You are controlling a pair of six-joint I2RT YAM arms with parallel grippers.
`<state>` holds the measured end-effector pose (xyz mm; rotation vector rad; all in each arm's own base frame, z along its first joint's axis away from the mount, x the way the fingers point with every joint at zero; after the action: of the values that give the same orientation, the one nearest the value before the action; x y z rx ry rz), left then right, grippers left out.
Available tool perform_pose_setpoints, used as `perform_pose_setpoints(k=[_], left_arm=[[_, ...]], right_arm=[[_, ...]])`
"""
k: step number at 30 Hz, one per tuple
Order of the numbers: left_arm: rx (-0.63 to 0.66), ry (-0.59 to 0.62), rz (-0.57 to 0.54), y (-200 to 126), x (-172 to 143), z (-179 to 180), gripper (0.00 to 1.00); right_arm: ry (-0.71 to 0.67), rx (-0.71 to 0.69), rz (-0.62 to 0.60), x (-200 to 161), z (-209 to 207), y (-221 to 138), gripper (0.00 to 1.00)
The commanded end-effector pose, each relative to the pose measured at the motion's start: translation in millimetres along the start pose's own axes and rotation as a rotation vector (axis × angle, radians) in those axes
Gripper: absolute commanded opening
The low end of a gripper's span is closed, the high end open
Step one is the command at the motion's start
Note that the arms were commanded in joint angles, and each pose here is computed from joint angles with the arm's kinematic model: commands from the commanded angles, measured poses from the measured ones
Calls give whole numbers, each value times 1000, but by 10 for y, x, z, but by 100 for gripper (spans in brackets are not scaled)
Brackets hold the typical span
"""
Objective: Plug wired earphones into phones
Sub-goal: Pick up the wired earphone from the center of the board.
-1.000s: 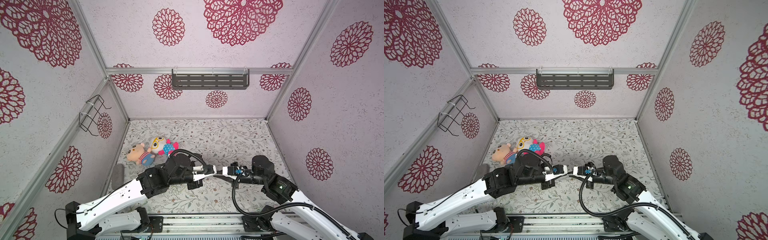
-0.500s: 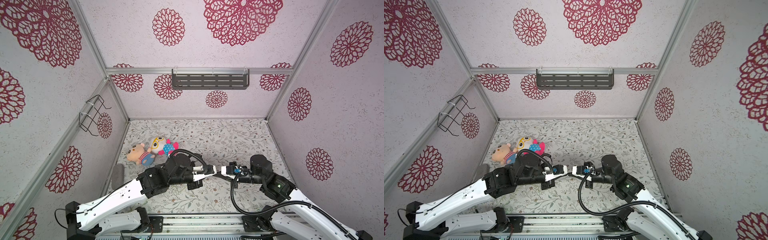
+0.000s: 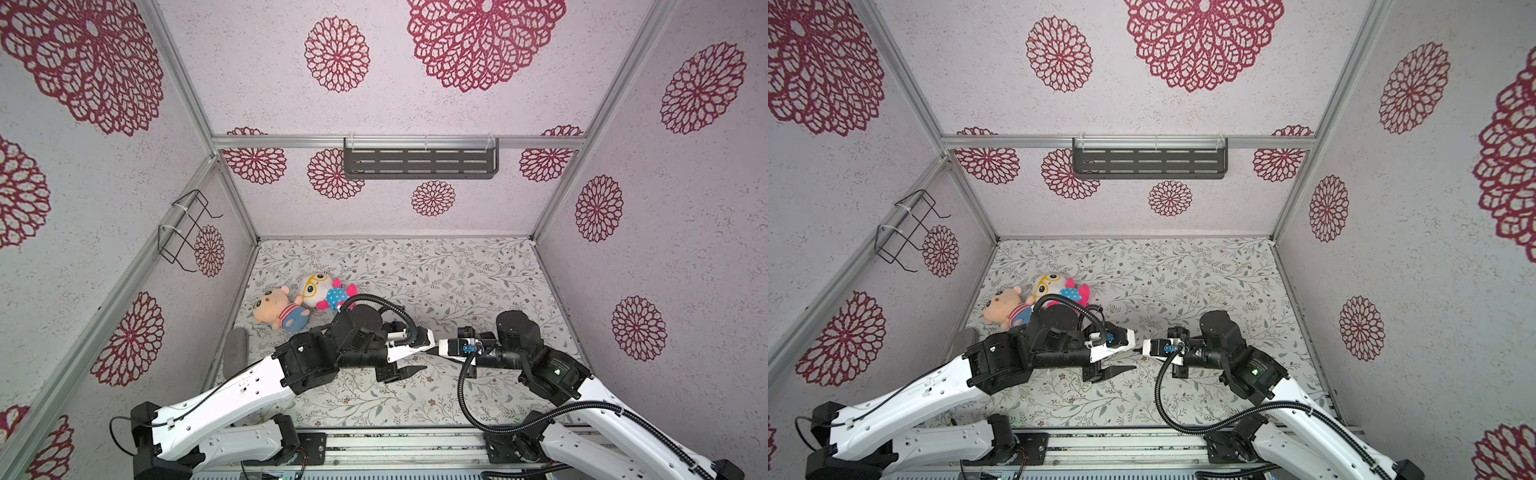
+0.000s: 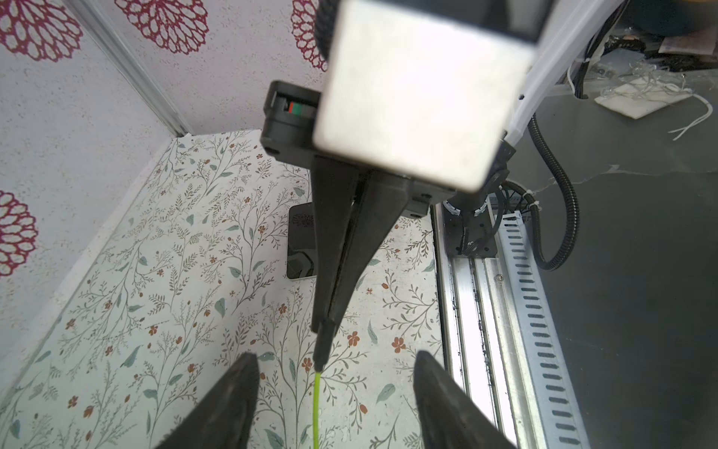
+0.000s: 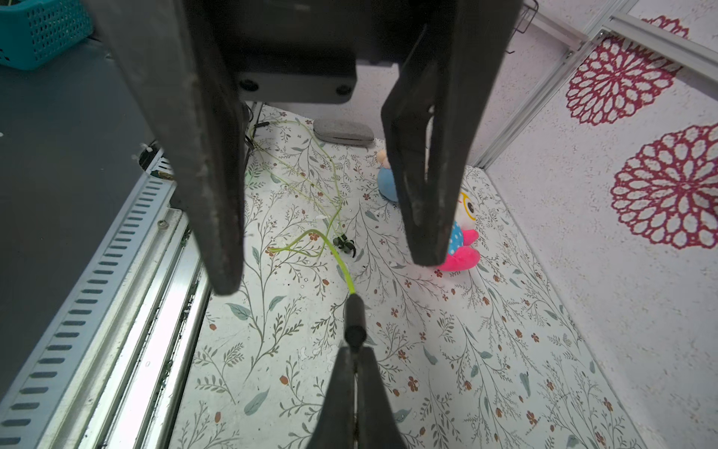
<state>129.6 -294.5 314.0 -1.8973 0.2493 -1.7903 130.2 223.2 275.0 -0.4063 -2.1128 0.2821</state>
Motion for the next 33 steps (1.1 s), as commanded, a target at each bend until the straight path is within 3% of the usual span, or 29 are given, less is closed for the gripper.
perform_pose_setpoints(k=[1,33], left_arm=[[-47,5,27,56,17,-57,54],[-39,-11,86,175,-54,15,19]], right_arm=[[-61,-13,-13,110,-55,-45,0],[-99,5,-59,198,17,-80,0]])
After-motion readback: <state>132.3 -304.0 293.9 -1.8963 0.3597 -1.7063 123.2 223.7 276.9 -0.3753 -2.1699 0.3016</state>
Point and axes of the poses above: each gripper's point midway between its finger pads, its own y axis out along the fingers, its own z axis along the line the jaws close on, x = y × z, the point moved 4 cm from there along -y, back along the fingers, and after that the axes turned 13 degrees about -y, right-handed, at the moved point
